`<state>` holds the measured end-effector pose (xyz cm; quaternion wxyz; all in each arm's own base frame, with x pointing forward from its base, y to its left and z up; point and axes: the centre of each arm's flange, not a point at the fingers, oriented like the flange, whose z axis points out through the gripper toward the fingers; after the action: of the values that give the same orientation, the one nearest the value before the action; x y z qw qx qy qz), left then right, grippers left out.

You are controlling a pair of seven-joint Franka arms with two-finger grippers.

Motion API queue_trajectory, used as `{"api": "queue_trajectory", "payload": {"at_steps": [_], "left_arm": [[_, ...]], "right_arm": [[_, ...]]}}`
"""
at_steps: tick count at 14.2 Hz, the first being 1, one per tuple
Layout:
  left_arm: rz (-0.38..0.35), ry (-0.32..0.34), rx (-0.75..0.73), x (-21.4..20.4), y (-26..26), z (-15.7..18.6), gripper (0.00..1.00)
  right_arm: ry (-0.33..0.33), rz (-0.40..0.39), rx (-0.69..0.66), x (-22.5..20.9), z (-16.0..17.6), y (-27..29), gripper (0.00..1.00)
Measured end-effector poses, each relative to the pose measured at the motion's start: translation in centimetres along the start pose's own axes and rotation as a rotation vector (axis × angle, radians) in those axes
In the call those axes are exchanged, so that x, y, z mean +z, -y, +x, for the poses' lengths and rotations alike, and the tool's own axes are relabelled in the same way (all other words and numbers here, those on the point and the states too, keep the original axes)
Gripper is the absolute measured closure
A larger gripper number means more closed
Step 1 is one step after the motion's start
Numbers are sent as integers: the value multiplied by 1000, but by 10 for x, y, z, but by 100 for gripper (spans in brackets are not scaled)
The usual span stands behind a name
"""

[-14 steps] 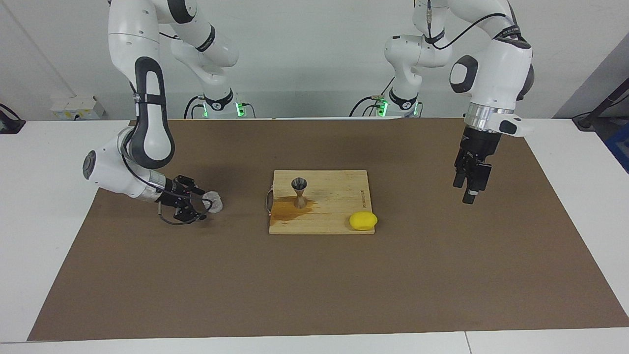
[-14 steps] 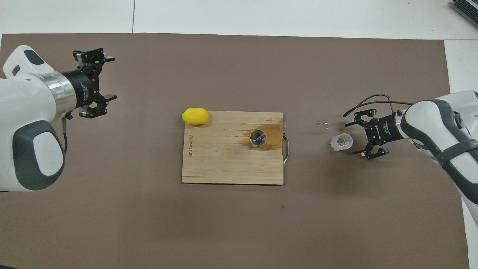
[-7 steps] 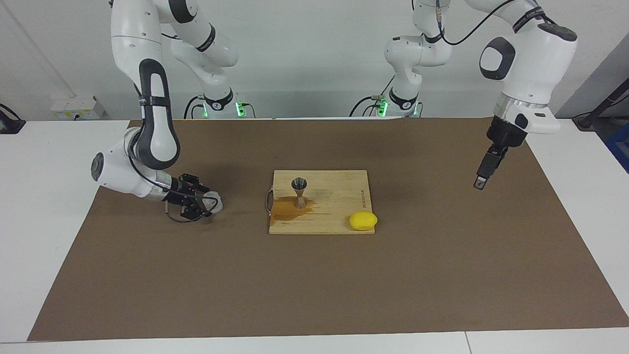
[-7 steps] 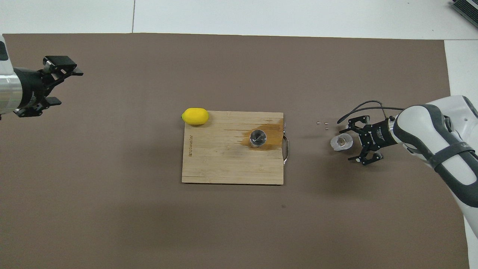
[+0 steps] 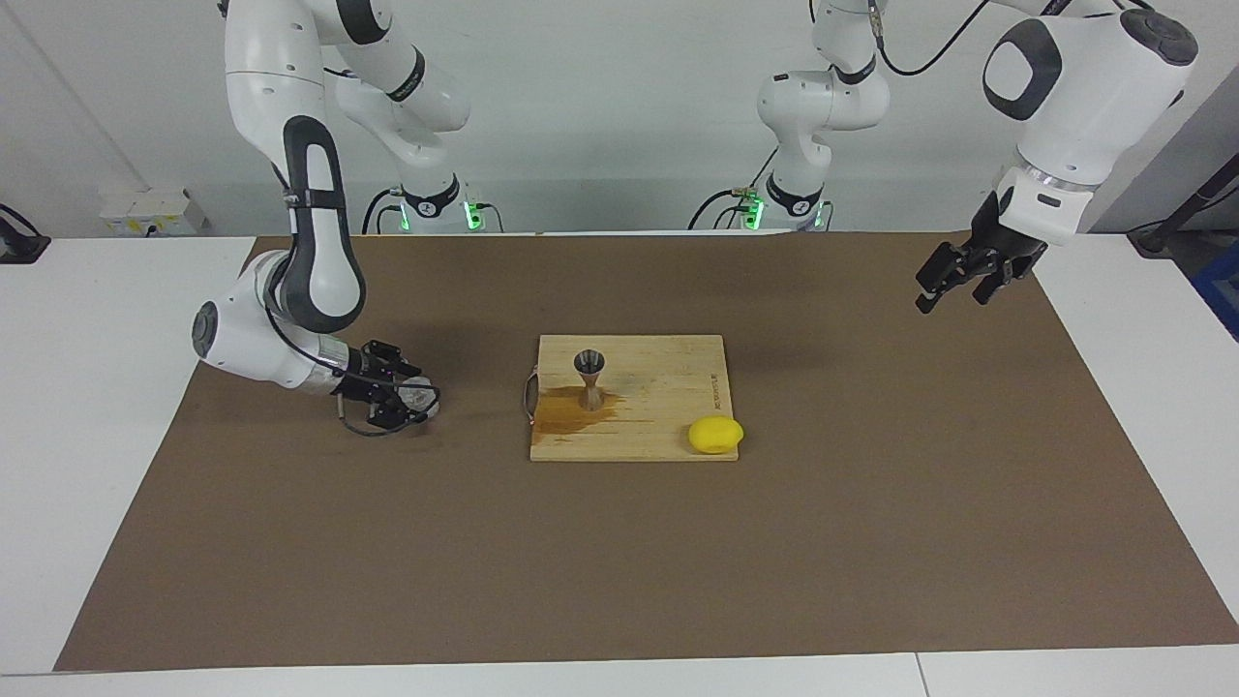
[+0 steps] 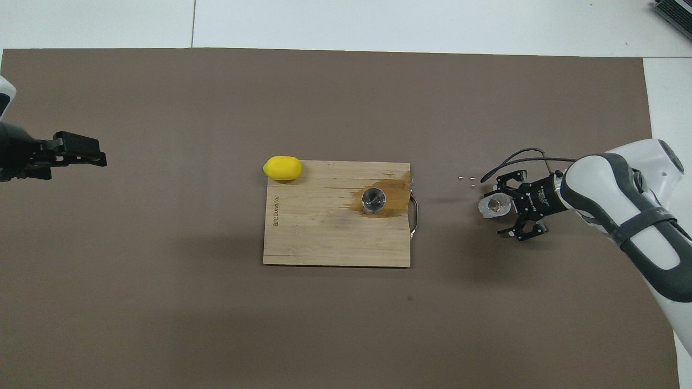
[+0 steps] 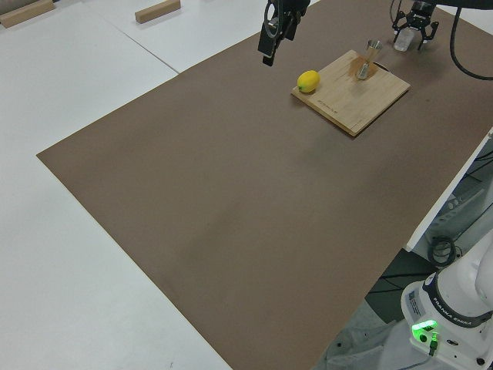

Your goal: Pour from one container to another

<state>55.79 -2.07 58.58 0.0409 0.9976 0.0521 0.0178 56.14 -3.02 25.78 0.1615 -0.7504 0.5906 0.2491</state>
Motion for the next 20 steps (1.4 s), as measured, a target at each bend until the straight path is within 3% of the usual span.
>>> {"api": "queue_trajectory", "payload": {"at_steps": [4,8,13,17,20], "left_arm": [[37,89,139,-16,-11,-16,0],[60,105,168,-40,-11,-22,0],[61,116,165,-41,-9,-24,0],[61,116,161,-41,-7,-24,0],[61,120,155,-39,-4,-23,0]], "right_arm": [[4,10,-5,-3,0,0,49],[-1,25,-10,-10,-4,1,49],[22,118,56,-32,-24,9,49],[-49,189,121,-23,-83,37,49],[-62,209,178,-15,-131,55,49]]}}
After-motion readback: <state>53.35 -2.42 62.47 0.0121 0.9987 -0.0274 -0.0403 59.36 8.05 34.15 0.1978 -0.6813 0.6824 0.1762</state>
